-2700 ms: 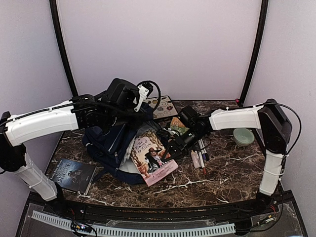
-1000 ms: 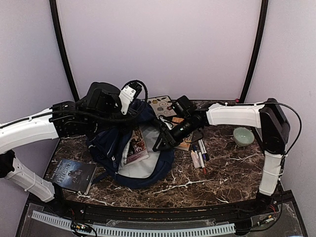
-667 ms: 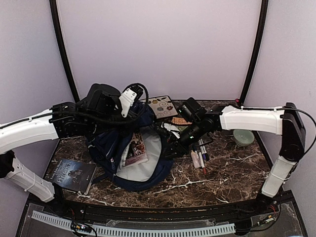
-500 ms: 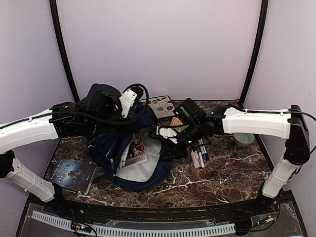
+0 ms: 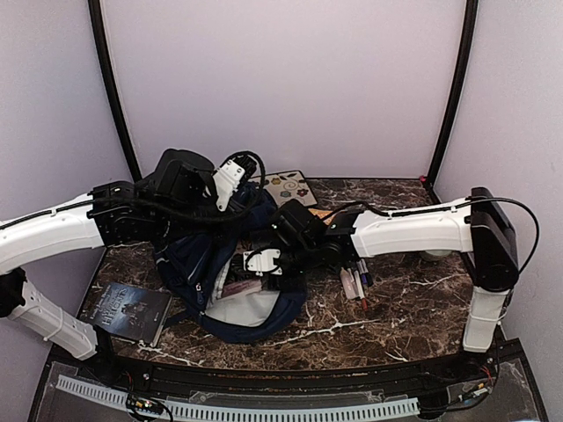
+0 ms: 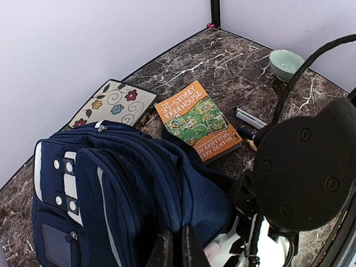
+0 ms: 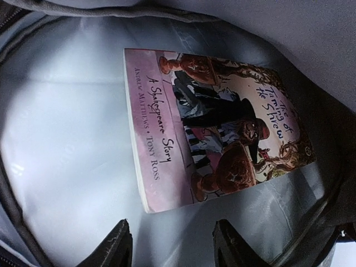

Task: Pack the student bag
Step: Adjust the book in the largest pocket of the bag.

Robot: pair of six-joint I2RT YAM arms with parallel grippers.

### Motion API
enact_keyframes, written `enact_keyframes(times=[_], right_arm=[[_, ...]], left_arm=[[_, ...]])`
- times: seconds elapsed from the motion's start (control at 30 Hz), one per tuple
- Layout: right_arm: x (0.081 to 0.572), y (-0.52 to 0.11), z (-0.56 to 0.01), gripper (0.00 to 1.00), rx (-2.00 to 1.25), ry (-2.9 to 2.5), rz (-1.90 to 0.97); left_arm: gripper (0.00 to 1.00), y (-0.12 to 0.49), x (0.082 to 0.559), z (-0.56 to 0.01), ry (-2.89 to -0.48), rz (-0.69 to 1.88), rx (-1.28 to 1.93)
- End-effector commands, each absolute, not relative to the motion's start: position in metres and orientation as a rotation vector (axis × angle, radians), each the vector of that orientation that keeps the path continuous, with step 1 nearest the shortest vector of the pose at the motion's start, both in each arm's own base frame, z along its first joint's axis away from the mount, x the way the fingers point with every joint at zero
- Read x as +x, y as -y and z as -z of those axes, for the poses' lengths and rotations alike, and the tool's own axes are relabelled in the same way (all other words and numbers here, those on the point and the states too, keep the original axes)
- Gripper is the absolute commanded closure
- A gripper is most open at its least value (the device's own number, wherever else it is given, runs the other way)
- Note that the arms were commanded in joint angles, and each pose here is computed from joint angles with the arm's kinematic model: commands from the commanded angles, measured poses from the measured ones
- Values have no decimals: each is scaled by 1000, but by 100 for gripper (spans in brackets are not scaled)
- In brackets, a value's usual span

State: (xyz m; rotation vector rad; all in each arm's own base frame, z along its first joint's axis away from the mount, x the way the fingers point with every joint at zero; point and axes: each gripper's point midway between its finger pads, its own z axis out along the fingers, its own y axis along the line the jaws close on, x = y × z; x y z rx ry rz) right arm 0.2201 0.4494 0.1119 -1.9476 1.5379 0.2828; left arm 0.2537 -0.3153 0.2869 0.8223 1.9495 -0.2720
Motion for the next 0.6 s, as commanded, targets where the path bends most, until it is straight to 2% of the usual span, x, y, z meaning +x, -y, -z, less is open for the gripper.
enact_keyframes(times=[0.0, 0.23, 0.37, 0.57], right_arm=[[226, -469, -112, 49, -1942, -1438, -222], [205, -475, -101, 45, -2028, -1385, -288], [214, -485, -100, 41, -1961, -1354, -218], [235, -495, -82, 47, -1941, -1346, -87]], left_arm=[[100, 317, 251, -351, -1805, 398, 730], [100, 319, 252, -352, -1800, 397, 738], [100, 322, 251, -353, -1798, 410, 750], [100, 324, 249, -357, -1796, 424, 763]])
